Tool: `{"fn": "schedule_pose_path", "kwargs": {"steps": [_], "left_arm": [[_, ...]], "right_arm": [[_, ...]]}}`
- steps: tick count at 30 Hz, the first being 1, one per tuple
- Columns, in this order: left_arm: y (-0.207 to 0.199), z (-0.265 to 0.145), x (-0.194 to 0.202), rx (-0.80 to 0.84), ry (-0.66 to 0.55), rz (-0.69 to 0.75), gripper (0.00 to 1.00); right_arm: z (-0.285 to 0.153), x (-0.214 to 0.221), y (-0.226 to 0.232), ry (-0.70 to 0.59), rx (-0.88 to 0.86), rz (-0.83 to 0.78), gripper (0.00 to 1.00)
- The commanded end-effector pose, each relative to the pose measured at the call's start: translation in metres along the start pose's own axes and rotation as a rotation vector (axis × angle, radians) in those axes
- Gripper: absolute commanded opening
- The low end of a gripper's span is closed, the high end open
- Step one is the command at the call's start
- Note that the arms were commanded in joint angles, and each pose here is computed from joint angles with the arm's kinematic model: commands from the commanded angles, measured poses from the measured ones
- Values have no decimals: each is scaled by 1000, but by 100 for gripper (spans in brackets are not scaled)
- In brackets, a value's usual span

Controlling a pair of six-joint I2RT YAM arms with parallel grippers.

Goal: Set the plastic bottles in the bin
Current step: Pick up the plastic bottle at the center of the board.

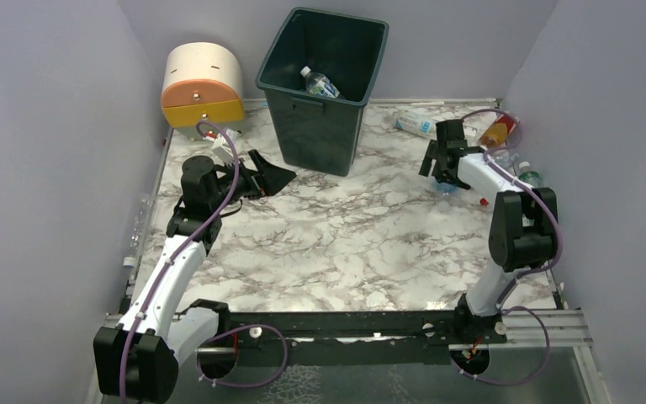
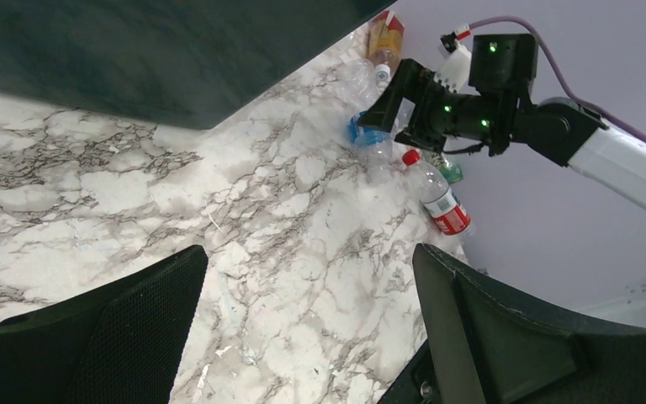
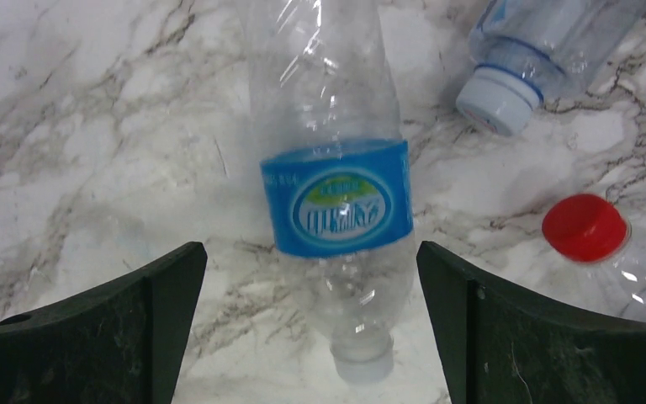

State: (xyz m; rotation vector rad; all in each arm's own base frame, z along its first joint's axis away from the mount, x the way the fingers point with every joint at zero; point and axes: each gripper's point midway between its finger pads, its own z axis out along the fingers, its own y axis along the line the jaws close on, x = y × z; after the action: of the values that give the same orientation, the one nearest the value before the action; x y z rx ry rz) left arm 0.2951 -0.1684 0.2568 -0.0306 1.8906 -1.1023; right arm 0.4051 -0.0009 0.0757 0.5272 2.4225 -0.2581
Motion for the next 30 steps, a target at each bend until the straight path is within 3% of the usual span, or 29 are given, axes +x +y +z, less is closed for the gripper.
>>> {"fn": "schedule_pose_path", "kwargs": {"steps": [1, 8, 13, 18, 24, 30], "left_arm": [[-10, -4, -1, 42, 8, 23, 99], [-12, -6, 1, 43, 16, 18, 99], [-12, -6, 3, 44, 23, 12, 99], [-12, -2, 7, 65, 49, -7, 99], [-11, 5, 22, 95, 119, -15, 99], [-25, 15, 39, 159, 175, -30, 99]], "right_arm": [[25, -15, -4, -3, 36, 0, 99], [49, 3, 2, 67, 13, 4, 100], [45, 10, 6, 76, -30, 14, 83], [30, 18, 7, 67, -88, 25, 63], [6, 27, 12, 73, -183, 36, 58], [-51, 31, 37, 64, -449, 13, 54]]}}
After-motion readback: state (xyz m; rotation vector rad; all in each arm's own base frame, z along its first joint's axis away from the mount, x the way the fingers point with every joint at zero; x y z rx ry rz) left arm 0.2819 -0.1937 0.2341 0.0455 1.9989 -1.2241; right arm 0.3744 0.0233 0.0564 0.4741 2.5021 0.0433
